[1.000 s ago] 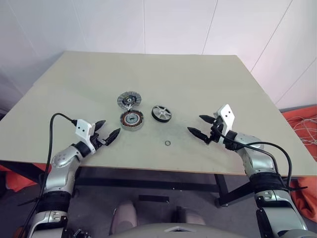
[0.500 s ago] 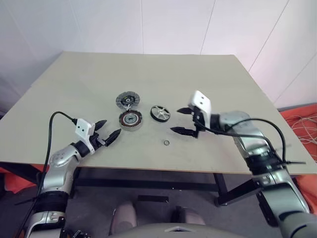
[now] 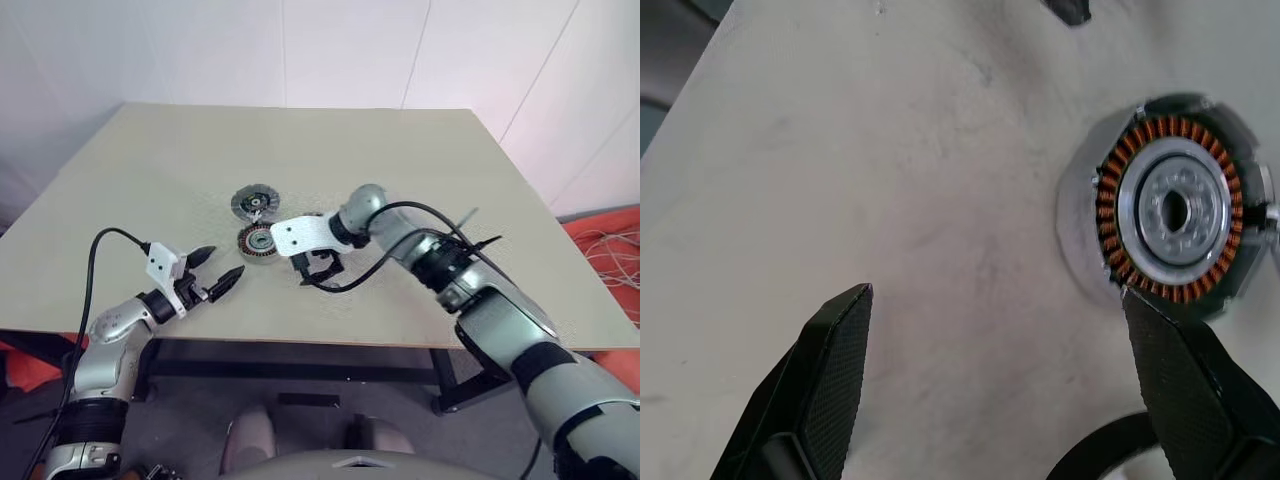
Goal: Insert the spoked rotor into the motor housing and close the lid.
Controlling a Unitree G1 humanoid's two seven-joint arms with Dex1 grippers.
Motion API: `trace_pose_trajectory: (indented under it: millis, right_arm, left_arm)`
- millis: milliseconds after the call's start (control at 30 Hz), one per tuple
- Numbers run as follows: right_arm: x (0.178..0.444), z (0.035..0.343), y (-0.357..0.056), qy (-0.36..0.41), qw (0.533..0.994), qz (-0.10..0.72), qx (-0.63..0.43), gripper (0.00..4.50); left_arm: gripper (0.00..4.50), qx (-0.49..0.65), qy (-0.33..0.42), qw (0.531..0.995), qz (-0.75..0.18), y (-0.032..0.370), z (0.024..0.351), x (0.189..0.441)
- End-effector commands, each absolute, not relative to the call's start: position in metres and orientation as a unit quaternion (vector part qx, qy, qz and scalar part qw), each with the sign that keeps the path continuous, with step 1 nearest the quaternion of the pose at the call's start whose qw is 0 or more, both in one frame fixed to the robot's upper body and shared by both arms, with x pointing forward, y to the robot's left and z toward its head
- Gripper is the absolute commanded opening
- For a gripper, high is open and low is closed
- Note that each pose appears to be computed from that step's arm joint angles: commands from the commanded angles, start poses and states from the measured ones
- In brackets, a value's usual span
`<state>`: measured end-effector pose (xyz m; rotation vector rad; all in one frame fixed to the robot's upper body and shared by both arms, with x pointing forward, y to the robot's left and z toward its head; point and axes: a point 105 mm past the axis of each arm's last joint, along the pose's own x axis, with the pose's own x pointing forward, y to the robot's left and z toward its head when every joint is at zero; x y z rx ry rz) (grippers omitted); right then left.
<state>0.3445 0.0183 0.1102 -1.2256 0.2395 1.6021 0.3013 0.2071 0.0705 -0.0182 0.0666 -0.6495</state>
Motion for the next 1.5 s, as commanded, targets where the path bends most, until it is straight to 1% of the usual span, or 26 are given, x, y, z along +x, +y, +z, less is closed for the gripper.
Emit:
trace_pose_trajectory:
  millis: [33,233,433,567,667,800,1033,1300,1500]
  right_arm:
    - [0.355,0.12,0.027,0.077,0.514,0.656,-0.548,4.5]
    - [0.365,0.118,0.038,0.081,0.499,0.645,-0.573,4.5]
    - [0.367,0.11,0.041,0.091,0.493,0.642,-0.58,4.5]
    - [0.364,0.103,0.045,0.101,0.488,0.651,-0.572,4.5]
    - [0.362,0.099,0.047,0.107,0.486,0.654,-0.57,3.91]
    - [0.361,0.102,0.052,0.1,0.491,0.655,-0.565,2.51]
    - [0.363,0.114,0.062,0.067,0.501,0.648,-0.57,0.08]
    - [0.358,0.125,0.066,0.039,0.479,0.657,-0.581,0.03]
    - [0.36,0.129,0.057,0.037,0.471,0.653,-0.591,0.03]
  left_arm:
    - [4.49,0.001,0.002,0.949,-0.316,0.21,0.088,0.302]
    - [4.49,-0.002,-0.001,0.95,-0.313,0.208,0.088,0.301]
    - [4.49,-0.005,-0.002,0.95,-0.314,0.206,0.088,0.301]
    - [4.49,-0.005,-0.001,0.951,-0.31,0.209,0.087,0.3]
    - [4.5,-0.002,-0.003,0.952,-0.307,0.21,0.087,0.3]
    - [4.5,0.001,-0.005,0.953,-0.304,0.211,0.088,0.302]
    - [4.5,0.004,-0.007,0.953,-0.301,0.212,0.089,0.304]
    - [4.5,0.004,-0.01,0.953,-0.303,0.21,0.089,0.306]
    - [4.5,0.003,-0.011,0.952,-0.305,0.209,0.088,0.306]
